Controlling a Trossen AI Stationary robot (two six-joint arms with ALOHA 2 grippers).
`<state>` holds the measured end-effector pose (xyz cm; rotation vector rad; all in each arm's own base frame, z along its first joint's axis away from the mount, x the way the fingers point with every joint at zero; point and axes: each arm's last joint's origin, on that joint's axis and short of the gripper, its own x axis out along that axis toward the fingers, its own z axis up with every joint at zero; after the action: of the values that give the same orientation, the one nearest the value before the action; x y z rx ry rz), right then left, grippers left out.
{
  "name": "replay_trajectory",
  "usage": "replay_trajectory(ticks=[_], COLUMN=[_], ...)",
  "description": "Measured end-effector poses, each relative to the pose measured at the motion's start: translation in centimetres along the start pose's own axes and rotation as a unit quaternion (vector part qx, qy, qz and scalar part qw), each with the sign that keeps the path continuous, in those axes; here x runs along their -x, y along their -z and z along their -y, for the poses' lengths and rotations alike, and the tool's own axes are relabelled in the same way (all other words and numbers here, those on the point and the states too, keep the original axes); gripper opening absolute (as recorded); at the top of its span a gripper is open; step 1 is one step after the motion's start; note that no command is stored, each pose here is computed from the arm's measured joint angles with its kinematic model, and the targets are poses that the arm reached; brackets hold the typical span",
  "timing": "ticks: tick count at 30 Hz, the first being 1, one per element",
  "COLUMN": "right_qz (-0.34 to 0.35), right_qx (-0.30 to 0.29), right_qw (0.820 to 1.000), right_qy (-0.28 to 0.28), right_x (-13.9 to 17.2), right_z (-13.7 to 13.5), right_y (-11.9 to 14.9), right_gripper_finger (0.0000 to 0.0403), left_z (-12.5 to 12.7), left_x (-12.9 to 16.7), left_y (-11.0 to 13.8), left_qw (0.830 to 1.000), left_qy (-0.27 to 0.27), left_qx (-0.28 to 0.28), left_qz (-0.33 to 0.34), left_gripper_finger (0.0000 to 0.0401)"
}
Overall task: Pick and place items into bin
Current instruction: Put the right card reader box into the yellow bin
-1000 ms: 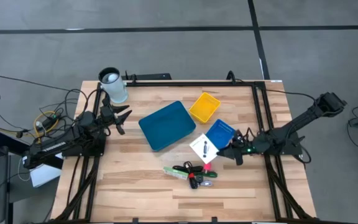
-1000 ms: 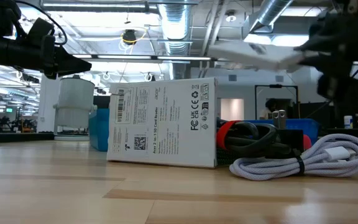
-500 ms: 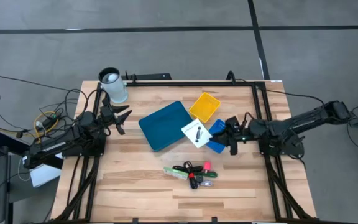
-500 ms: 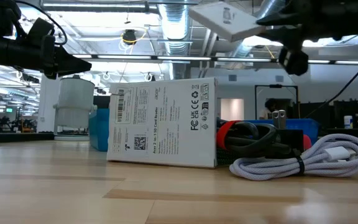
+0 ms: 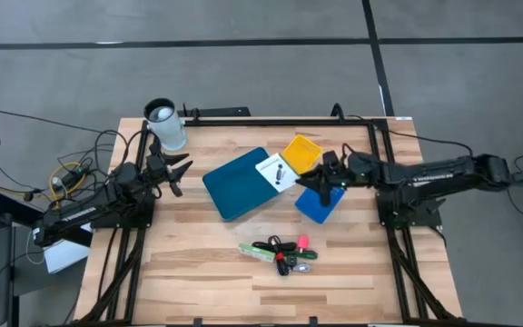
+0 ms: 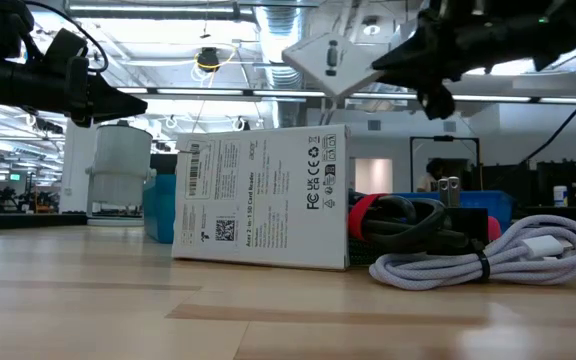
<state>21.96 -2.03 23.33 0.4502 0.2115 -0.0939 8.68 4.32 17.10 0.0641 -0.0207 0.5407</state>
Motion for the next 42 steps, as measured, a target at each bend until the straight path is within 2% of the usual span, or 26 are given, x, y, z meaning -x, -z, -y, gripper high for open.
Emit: replay_trajectory(ticks=[5, 16, 27, 36, 42], right_qz=[-0.018, -0.089, -0.161, -0.187, -0.187], right_qx=[0.018, 0.029, 0.019, 0.019, 0.023], right_qw=[0.999, 0.985, 0.963, 0.945, 0.947], right_qy=[0.021, 0.144, 0.217, 0.267, 0.261], right_x=[-1.0, 0.3, 1.9, 2.9, 2.7], right_z=[1.2, 5.1, 7.9, 9.2, 9.0], right_y=[-1.5, -4.2, -3.7, -3.5, -3.4], right_gripper_finger=[0.0065, 0.0065, 0.0065, 0.0065, 0.0065], left_z=[0.0, 0.0, 0.0, 0.0, 0.0], left_x=[0.0, 0.0, 0.0, 0.0, 0.0], left_y=[0.0, 0.0, 0.0, 0.0, 0.0], left_qw=[1.0, 1.0, 1.0, 1.0, 1.0], left_qy=[0.0, 0.0, 0.0, 0.0, 0.0], left_qx=[0.0, 0.0, 0.0, 0.0, 0.0], left_qz=[0.0, 0.0, 0.0, 0.0, 0.0], left_gripper_finger=[0.0119, 0.0119, 0.0119, 0.0119, 0.0119])
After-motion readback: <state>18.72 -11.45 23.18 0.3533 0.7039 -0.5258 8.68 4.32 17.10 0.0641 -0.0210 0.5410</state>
